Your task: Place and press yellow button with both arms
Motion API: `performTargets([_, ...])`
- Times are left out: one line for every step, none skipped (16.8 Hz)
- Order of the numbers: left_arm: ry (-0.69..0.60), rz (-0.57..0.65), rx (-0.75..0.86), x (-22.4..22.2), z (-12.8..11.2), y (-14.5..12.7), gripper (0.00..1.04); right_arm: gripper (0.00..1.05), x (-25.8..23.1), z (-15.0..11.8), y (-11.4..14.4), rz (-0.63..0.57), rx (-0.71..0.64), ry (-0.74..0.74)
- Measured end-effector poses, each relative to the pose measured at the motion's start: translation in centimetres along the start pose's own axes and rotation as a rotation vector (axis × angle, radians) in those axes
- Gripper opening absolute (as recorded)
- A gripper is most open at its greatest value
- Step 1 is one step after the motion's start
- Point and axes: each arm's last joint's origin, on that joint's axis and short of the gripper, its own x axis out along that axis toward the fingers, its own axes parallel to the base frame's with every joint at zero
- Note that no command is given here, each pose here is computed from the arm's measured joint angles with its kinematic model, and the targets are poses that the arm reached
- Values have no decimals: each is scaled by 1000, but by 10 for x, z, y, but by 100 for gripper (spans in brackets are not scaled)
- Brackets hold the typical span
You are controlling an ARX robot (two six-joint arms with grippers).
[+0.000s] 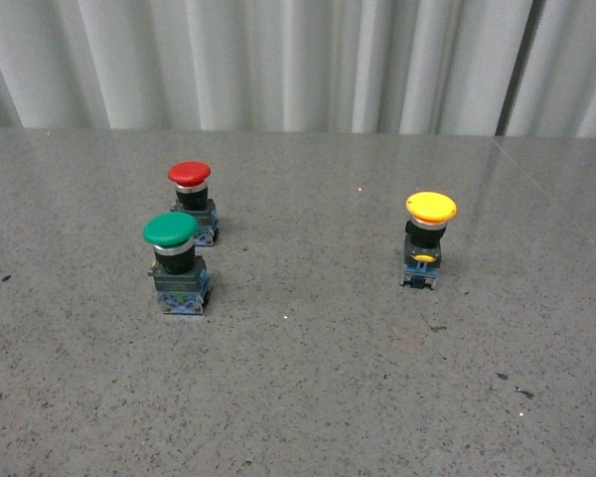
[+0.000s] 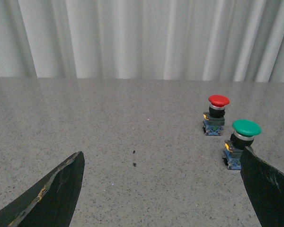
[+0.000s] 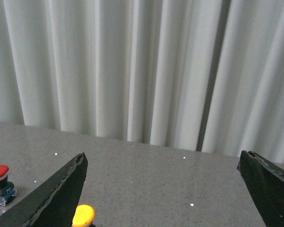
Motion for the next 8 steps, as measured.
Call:
performTargets([0,0,0,0,0,0,98,98,34,-3,7,35,2,63])
performTargets([0,0,0,0,0,0,98,98,66,-8,17,58,2,123])
performTargets([0,0,0,0,0,0,98,98,85,-12,24,67,-3,158])
performTargets([0,0,0,0,0,0,98,98,103,-20,32,78,-5,214])
performTargets([0,0,0,0,0,0,98,98,117,-30,44,90,-14,268])
performTargets([0,0,0,0,0,0,98,90,124,-39,55,106,-31,311])
performTargets([0,0,0,0,0,0,98,79,126,-44,61,111,-38,338])
performTargets([0,0,0,0,0,0,98,75,127,-45,61,111,-38,342])
